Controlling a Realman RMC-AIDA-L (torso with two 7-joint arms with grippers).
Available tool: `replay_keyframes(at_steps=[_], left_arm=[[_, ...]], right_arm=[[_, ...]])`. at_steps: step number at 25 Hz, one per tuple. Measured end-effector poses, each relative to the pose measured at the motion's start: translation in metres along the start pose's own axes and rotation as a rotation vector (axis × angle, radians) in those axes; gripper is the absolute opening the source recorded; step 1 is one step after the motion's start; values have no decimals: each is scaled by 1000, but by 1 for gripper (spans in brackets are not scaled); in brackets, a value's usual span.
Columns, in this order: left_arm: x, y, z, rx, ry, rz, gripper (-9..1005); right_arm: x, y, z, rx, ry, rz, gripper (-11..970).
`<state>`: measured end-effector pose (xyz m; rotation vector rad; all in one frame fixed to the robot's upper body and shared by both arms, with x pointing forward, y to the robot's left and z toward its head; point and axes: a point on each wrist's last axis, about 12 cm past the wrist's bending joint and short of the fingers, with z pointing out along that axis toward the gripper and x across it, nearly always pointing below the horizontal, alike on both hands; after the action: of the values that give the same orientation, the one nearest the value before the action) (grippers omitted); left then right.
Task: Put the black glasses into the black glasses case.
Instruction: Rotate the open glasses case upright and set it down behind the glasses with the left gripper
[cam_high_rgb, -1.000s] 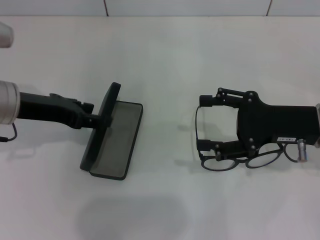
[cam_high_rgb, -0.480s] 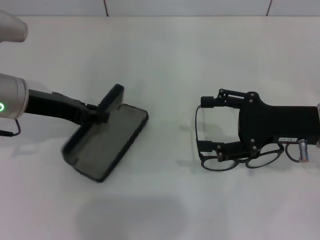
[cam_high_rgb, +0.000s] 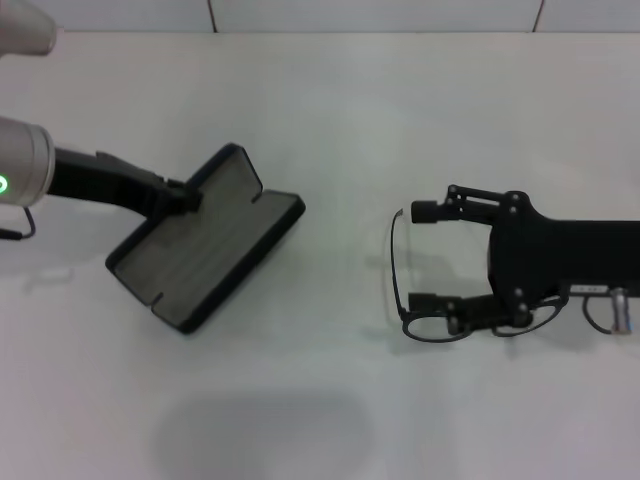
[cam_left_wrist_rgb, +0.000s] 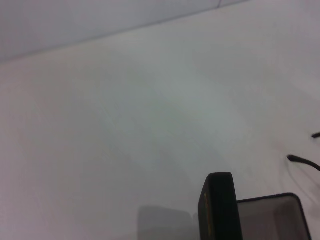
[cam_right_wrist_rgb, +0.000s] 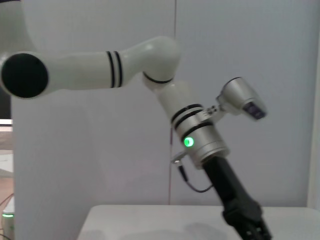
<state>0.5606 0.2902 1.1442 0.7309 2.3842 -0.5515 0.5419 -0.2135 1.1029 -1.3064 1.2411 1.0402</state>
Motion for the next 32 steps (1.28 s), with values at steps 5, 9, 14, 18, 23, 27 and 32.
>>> replay_keyframes(at_steps=[5, 9, 14, 18, 23, 27, 32], left_arm=[[-18, 4, -3, -32, -54, 153, 227], [-40, -2, 8, -46, -103, 411, 209], [-68, -14, 41, -33, -62, 610, 209], [-77, -22, 58, 5, 45, 756, 208], [-73, -32, 58, 110, 84, 851, 208], [-78, -44, 63, 151, 74, 896, 208], [-81, -55, 68, 178, 47, 924, 207]], right_arm=[[0, 10, -3, -61, -17, -41, 868], [4, 18, 2, -92, -22, -72, 868], [11, 28, 8, -114, -15, -90, 868], [15, 34, 6, -106, -19, -91, 869], [17, 39, 6, -92, -30, -83, 869], [17, 40, 4, -77, -35, -85, 869], [18, 41, 4, -76, -37, -81, 869]])
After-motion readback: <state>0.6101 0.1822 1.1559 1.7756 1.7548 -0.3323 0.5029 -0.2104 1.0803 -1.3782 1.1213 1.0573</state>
